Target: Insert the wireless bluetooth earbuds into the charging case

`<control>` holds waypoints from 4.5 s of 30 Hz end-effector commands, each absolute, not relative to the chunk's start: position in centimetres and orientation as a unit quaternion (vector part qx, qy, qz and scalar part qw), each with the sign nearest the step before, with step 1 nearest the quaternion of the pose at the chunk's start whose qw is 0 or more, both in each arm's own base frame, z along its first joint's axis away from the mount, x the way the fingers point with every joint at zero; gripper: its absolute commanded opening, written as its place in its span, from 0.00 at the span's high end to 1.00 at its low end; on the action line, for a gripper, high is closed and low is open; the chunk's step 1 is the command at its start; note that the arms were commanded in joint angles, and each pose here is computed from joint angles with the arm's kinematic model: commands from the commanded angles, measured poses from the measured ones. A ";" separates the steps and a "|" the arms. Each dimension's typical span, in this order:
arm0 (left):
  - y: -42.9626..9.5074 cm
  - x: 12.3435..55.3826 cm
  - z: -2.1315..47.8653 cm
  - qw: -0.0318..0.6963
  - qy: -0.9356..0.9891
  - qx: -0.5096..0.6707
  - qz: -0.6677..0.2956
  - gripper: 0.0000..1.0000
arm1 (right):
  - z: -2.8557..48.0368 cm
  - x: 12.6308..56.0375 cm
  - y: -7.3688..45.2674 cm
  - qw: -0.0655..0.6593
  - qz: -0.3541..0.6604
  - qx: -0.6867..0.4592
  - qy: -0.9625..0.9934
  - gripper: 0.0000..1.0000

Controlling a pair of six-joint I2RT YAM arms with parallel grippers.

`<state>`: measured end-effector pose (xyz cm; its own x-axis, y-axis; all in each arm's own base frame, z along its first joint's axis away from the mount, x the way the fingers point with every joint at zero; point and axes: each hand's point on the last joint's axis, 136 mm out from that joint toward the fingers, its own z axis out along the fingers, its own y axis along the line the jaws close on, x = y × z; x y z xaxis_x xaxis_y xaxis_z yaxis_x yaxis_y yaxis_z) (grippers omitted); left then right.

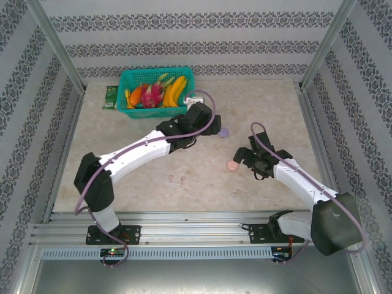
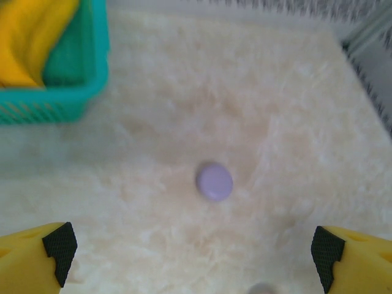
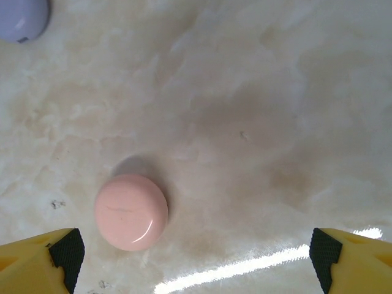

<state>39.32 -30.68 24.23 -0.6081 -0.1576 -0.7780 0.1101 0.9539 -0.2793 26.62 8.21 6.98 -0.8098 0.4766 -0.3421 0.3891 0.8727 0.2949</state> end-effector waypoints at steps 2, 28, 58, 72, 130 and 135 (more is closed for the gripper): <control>-24.2 40.5 25.3 0.481 0.870 -0.094 -0.054 0.00 | 5.9 25.8 9.5 0.190 0.117 0.229 0.947 0.04; -19.9 39.7 20.0 0.424 0.900 -0.070 -0.078 0.00 | 4.6 31.1 14.2 0.206 0.083 0.088 0.971 0.04; -20.9 39.7 18.5 0.405 0.905 -0.076 -0.101 0.00 | 2.4 27.6 14.5 0.146 0.029 0.084 0.985 0.11; -21.0 39.4 17.4 0.397 0.909 -0.075 -0.104 0.00 | 0.9 28.0 14.4 0.134 -0.005 0.102 0.986 0.20; -26.5 36.9 14.2 0.413 0.841 -0.045 -0.347 0.00 | 8.8 35.3 16.0 0.223 0.147 0.272 0.925 0.54; -28.5 36.5 14.5 0.405 0.817 -0.022 -0.409 0.00 | 9.6 36.8 16.6 0.220 0.188 0.302 0.908 0.53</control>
